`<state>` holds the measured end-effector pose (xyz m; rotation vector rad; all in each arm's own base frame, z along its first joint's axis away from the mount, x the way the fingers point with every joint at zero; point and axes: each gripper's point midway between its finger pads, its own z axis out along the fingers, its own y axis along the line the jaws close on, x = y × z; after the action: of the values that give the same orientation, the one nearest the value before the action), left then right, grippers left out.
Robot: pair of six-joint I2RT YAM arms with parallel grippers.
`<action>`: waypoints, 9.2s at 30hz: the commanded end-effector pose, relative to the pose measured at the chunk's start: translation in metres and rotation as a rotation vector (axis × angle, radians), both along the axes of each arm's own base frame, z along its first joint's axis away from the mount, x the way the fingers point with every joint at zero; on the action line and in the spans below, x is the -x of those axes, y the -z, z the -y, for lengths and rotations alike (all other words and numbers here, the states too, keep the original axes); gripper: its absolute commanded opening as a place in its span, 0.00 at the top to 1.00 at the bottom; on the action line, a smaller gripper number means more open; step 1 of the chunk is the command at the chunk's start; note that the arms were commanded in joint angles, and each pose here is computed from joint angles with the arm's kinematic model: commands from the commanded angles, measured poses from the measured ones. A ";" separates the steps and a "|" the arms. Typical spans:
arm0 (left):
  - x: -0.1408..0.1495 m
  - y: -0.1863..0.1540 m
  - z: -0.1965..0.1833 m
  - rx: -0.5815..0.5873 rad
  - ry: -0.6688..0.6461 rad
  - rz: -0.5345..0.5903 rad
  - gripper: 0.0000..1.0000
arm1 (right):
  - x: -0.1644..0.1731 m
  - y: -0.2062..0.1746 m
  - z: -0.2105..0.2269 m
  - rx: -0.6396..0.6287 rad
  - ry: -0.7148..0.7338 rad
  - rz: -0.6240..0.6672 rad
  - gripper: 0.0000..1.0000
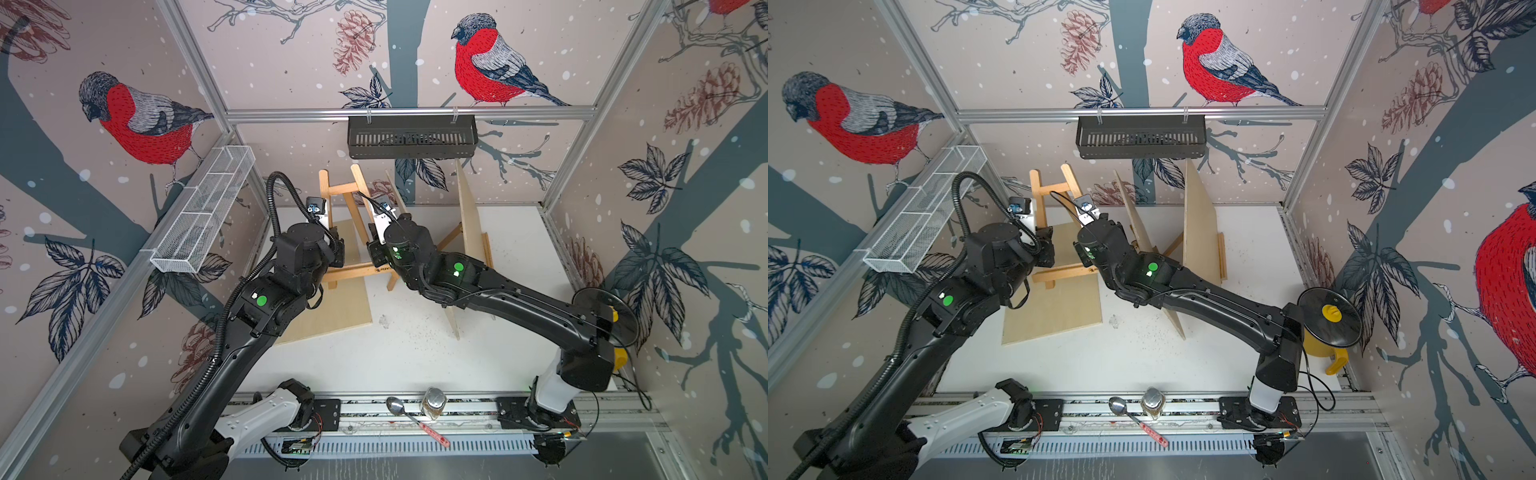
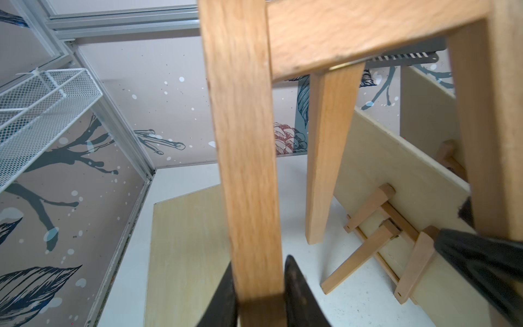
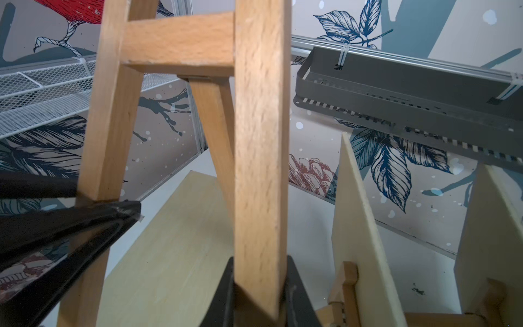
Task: Disassemble the easel
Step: Place the easel at the center of the board, then adjust the drawing board at the center of the board.
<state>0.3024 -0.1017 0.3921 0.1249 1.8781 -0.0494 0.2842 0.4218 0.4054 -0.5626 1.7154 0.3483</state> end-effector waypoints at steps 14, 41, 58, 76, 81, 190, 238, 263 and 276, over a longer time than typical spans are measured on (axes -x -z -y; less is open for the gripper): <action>0.015 -0.031 -0.028 0.022 -0.092 0.105 0.55 | 0.023 -0.081 0.032 -0.218 -0.226 0.068 0.94; 0.070 -0.084 -0.047 0.251 -0.034 0.286 0.36 | -0.010 -0.177 0.186 -0.344 0.054 0.335 0.94; 0.021 -0.046 -0.034 0.188 -0.123 0.185 0.32 | -0.090 -0.102 0.429 -0.198 0.649 0.119 0.93; -0.061 0.037 -0.031 0.319 0.057 -0.081 0.32 | -0.157 0.071 0.499 -0.102 0.628 -0.398 0.93; -0.069 0.049 -0.034 0.303 0.068 -0.111 0.32 | -0.160 0.105 0.498 -0.098 0.587 -0.497 0.93; -0.089 0.196 -0.109 0.249 -0.403 -0.405 0.48 | -0.165 0.134 0.398 0.026 0.667 -0.232 0.54; -0.261 0.358 -0.297 0.318 -0.742 -0.649 0.67 | -0.087 0.101 0.322 -0.074 0.365 -0.088 0.67; -0.282 0.387 -0.267 0.495 -0.578 -0.707 0.68 | -0.089 0.105 0.322 -0.079 0.376 -0.105 0.65; -0.290 0.379 -0.259 0.542 -0.537 -0.680 0.68 | -0.090 0.108 0.318 -0.086 0.367 -0.121 0.65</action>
<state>0.6064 0.1700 0.0296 -0.8175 2.3608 -0.1818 0.3722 0.1028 0.2890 -0.1809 1.8907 0.1802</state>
